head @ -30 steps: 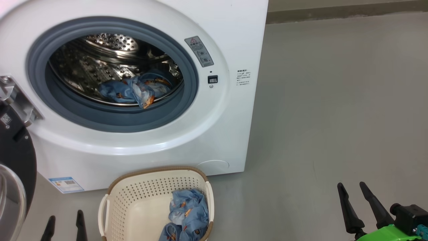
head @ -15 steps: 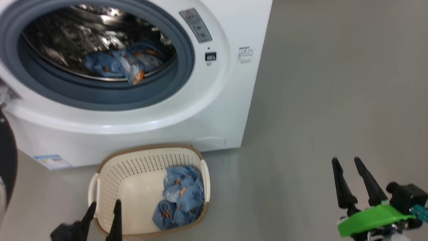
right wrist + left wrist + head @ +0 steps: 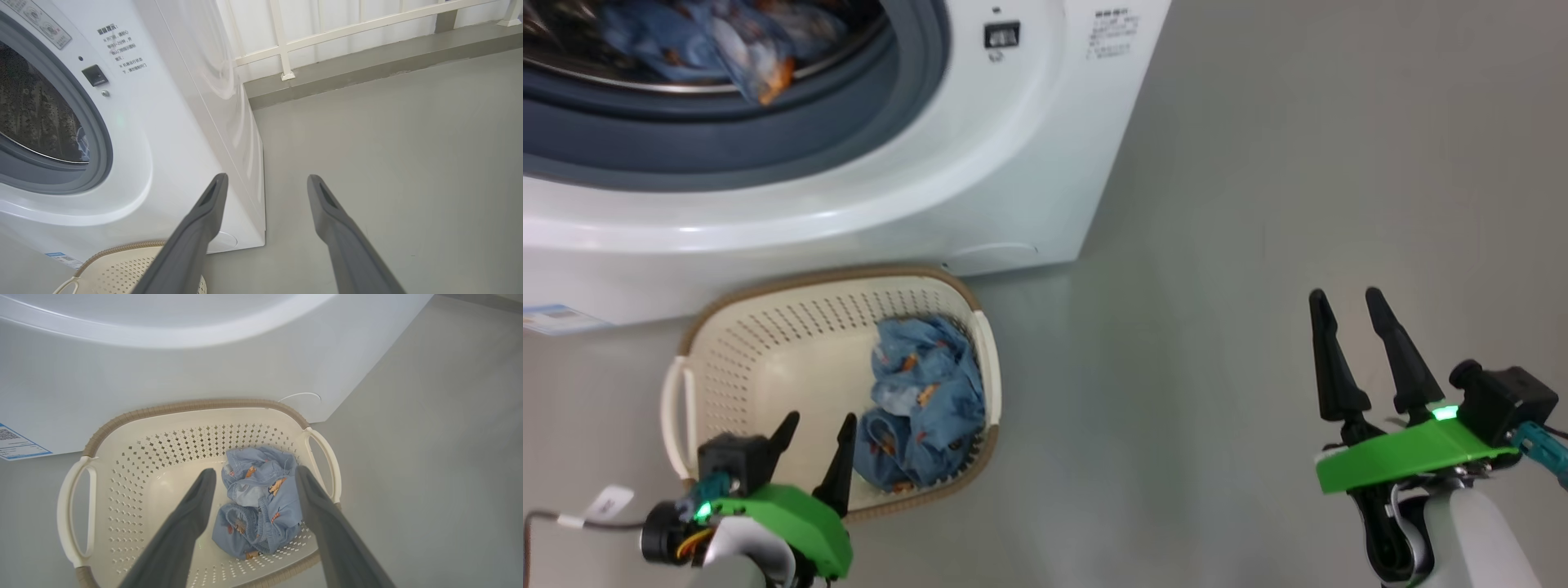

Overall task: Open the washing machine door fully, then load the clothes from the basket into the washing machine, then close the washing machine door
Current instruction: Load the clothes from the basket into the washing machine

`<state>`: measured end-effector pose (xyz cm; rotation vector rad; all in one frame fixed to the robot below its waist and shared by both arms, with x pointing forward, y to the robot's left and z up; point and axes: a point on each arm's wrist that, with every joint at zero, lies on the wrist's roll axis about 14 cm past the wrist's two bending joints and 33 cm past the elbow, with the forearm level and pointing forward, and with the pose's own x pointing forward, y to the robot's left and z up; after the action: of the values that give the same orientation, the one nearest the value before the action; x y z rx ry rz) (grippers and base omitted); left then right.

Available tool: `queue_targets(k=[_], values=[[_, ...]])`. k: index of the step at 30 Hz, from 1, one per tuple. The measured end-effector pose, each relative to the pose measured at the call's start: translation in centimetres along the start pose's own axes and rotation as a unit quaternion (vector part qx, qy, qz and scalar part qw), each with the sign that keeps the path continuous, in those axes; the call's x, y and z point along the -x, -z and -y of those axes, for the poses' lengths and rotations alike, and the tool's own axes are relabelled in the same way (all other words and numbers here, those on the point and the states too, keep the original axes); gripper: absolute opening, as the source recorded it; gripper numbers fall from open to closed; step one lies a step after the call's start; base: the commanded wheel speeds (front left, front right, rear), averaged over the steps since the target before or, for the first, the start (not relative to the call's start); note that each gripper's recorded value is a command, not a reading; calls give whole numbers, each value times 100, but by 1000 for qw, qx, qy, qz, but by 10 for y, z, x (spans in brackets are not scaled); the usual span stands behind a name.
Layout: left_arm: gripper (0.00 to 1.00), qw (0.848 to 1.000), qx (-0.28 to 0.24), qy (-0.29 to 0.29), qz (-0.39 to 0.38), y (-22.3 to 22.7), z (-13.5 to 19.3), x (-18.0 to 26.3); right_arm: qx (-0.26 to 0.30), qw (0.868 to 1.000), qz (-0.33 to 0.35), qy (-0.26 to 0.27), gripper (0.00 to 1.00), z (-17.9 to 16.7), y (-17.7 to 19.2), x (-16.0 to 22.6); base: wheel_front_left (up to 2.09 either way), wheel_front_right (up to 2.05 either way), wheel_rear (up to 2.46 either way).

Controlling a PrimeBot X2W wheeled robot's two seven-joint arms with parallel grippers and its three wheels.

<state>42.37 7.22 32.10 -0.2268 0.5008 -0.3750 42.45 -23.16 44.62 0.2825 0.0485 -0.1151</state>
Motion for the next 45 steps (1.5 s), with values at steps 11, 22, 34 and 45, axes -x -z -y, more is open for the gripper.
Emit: queue_targets(k=[11, 22, 34, 45], values=[[100, 991, -12, 79, -109, 55, 26, -56, 12, 1000, -19, 20, 100, 15, 22, -24, 0, 0, 0], [100, 972, -16, 121, -199, 106, 29, -92, 9, 999, -42, 33, 100, 27, 47, -41, 0, 0, 0], [100, 955, -2, 145, -257, 144, 31, -118, 23, 996, -69, 43, 100, 40, 74, -49, 0, 0, 0], [86, 945, 1, 145, -293, 162, 30, -120, 31, 996, -68, 45, 100, 43, 73, -48, 0, 0, 0]])
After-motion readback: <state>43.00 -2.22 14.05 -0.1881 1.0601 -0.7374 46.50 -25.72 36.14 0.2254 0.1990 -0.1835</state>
